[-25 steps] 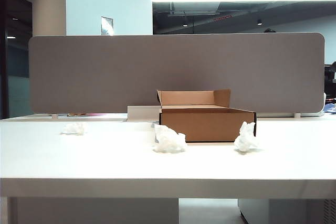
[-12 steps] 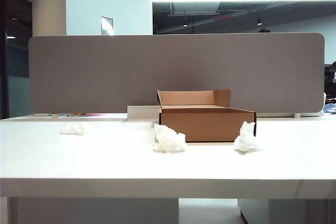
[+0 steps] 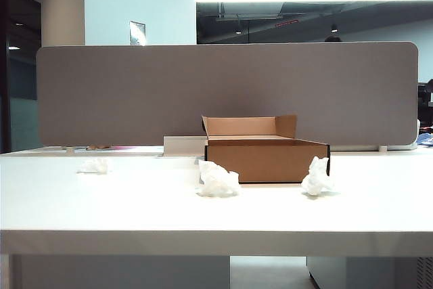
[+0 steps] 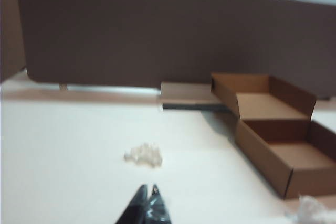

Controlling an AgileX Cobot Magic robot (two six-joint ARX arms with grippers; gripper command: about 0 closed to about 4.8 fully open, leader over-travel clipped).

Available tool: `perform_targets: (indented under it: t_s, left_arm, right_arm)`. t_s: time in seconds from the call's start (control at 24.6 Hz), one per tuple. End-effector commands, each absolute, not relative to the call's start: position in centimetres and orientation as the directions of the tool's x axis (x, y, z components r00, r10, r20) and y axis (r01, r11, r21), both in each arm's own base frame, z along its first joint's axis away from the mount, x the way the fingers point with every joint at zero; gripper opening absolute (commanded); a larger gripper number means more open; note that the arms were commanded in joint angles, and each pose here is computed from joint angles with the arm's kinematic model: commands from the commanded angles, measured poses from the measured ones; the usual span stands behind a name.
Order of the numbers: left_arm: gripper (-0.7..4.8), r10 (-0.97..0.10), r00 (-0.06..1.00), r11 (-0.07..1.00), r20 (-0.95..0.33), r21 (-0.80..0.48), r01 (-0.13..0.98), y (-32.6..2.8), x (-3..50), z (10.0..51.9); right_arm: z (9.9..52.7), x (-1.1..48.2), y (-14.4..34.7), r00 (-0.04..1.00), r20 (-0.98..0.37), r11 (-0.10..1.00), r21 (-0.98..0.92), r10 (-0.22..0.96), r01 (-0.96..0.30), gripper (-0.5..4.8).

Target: Pick up all the paper balls on the table and put them in the paper box.

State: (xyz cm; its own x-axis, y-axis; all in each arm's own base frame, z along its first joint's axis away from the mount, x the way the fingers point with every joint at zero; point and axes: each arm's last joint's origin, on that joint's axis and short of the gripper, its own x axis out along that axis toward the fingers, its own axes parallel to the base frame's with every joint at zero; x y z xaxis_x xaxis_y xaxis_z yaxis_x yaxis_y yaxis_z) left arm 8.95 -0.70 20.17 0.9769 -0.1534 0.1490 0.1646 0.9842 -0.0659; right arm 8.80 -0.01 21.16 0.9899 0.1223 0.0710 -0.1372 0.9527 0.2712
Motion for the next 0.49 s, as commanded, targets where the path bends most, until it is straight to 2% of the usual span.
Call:
perform_targets:
  t_s: [0.04,0.2,0.49]
  left_arm:
    - [-0.06,-0.159,0.972,0.983,0.175,-0.064,0.173,-0.7,8.6,21.6]
    - [-0.06,-0.159,0.980,0.984,0.123,-0.067,0.168,-0.7,8.8,22.9]
    - [-0.06,-0.189,0.981,0.979,0.042,-0.072,0.191,-0.9,10.3,24.1]
  right_arm:
    - [22.9,8.9,0.0,0.991,0.052,0.955,0.266,0.123,-0.133,-0.03]
    - [24.4,10.1,-0.1,0.992,-0.012,0.954,0.278,0.124,-0.116,-0.03]
    - [26.1,13.7,-0.1,0.969,-0.139,0.957,0.235,0.206,-0.169,-0.03]
